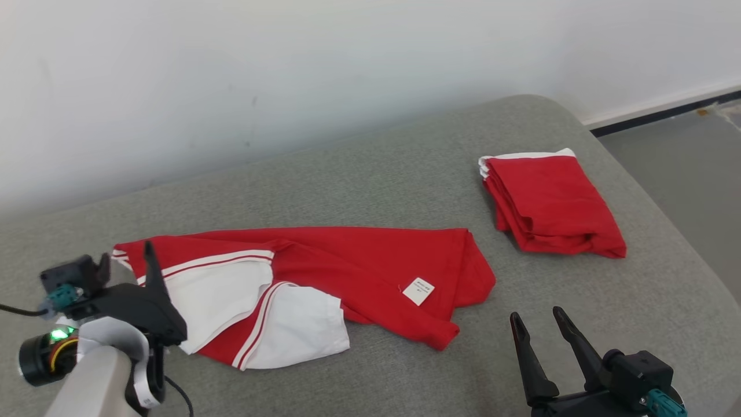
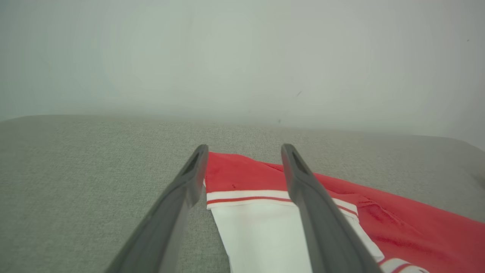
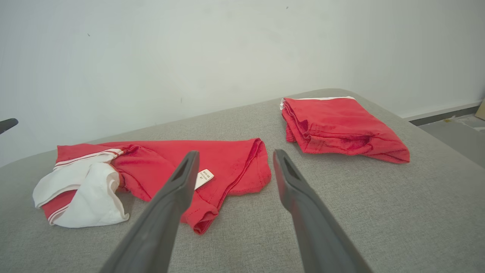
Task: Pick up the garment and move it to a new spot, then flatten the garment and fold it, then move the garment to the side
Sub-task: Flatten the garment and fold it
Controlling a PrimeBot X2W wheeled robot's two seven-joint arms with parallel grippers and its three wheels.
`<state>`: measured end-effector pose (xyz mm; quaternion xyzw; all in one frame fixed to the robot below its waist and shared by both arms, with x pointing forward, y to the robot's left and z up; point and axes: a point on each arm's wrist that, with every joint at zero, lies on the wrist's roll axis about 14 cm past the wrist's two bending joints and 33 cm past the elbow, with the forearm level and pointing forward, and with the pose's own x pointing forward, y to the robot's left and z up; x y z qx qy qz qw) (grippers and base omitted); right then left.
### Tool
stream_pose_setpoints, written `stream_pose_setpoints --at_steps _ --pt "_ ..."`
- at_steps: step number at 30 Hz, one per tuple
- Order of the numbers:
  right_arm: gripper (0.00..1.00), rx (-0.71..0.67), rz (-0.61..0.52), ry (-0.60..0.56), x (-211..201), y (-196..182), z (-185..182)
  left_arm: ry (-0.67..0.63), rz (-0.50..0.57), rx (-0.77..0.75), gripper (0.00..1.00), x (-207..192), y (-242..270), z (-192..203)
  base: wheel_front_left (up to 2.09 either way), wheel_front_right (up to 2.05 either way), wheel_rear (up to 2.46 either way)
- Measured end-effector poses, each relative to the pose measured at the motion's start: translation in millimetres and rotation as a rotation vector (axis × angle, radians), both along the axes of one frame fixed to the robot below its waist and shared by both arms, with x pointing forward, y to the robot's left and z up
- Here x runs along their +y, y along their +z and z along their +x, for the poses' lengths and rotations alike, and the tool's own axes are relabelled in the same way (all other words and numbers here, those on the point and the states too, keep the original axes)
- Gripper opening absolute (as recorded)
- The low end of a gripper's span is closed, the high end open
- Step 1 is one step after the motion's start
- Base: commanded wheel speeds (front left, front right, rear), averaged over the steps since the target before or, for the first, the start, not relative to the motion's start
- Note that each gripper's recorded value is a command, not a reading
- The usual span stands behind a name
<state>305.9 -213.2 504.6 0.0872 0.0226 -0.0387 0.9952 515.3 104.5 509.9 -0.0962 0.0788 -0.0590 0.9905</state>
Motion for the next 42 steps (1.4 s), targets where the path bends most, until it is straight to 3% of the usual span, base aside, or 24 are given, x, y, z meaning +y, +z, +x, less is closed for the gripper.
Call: stream_pose_setpoints --at_steps 7,16,25,31,32,37,42 --pt "1.00 0.006 0.001 0.059 16 -1 9 -0.126 -0.006 -0.003 1.00 -24 -11 -36 0.00 0.00 0.00" --pt "1.00 0.005 0.005 0.101 29 0 13 -0.204 -0.048 0.256 1.00 -52 -78 -98 0.00 0.00 0.00" --pt "1.00 0.027 -0.002 0.046 14 -6 6 -0.178 -0.007 0.403 1.00 -58 -113 -101 0.00 0.00 0.00" --pt "1.00 0.029 -0.006 0.010 3 -7 2 -0.221 -0.029 0.418 1.00 -74 -116 -97 0.00 0.00 0.00" --pt "1.00 0.032 -0.007 -0.002 0 -7 1 -0.247 -0.038 0.416 0.01 -82 -114 -96 0.00 0.00 0.00" --pt "1.00 0.033 -0.005 -0.010 -2 -8 0 -0.283 -0.060 0.360 0.00 -92 -101 -91 0.00 0.00 0.00" --pt "1.00 0.026 0.000 0.008 2 -8 4 -0.268 -0.147 0.106 0.00 -97 -28 -60 0.00 0.00 0.00"
